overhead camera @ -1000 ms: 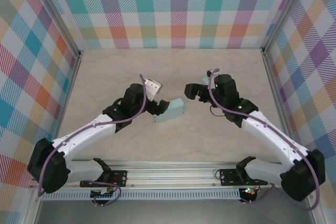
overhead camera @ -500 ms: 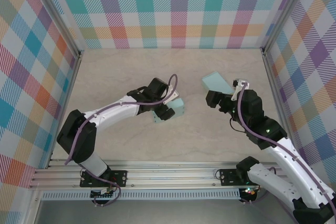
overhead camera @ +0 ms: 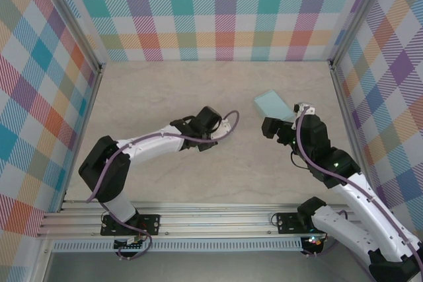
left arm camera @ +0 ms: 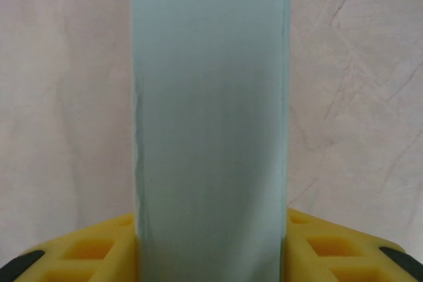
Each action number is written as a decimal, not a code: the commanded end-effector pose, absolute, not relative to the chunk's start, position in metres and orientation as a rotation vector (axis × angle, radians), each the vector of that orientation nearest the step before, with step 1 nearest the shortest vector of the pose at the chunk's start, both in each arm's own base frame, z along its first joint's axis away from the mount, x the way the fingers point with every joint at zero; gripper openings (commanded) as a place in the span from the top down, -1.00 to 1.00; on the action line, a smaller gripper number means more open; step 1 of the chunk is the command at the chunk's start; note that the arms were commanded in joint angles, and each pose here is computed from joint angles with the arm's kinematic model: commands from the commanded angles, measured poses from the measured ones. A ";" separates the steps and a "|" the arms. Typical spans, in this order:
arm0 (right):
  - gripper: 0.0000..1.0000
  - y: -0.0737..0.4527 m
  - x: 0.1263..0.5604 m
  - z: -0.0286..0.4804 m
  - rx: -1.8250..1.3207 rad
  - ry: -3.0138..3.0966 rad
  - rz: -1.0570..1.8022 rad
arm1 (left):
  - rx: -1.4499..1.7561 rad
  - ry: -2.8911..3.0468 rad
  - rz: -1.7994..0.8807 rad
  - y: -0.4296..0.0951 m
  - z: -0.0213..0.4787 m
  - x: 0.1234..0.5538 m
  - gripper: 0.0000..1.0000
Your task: Fold the paper box
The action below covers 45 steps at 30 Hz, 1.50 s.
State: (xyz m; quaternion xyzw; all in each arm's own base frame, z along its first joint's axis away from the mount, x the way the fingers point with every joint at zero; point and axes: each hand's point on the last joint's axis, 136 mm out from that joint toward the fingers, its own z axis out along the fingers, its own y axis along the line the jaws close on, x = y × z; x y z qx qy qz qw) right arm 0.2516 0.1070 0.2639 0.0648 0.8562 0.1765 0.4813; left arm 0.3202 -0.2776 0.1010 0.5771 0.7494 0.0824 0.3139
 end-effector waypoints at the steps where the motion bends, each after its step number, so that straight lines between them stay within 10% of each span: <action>1: -0.99 0.096 0.247 0.272 0.173 2.056 0.396 | 1.510 1.724 0.490 -0.275 0.122 0.347 0.08; 12: -0.99 0.091 0.243 0.257 0.210 2.111 0.370 | 1.538 1.414 0.528 -0.309 0.099 0.367 -0.12; 18: -1.00 0.091 0.243 0.250 0.210 2.137 0.348 | 1.519 1.449 0.461 -0.310 0.095 0.357 -0.99; 24: -0.99 0.089 0.244 0.243 0.232 2.149 0.334 | 1.344 1.496 0.389 -0.290 0.145 0.326 -1.00; 34: -0.99 0.066 0.249 0.227 0.292 2.086 0.199 | 0.304 1.800 0.205 -0.110 0.207 0.309 -1.00; 45: -1.00 0.023 0.297 0.189 0.387 1.977 -0.012 | -0.430 1.846 0.197 0.045 0.156 0.300 -1.00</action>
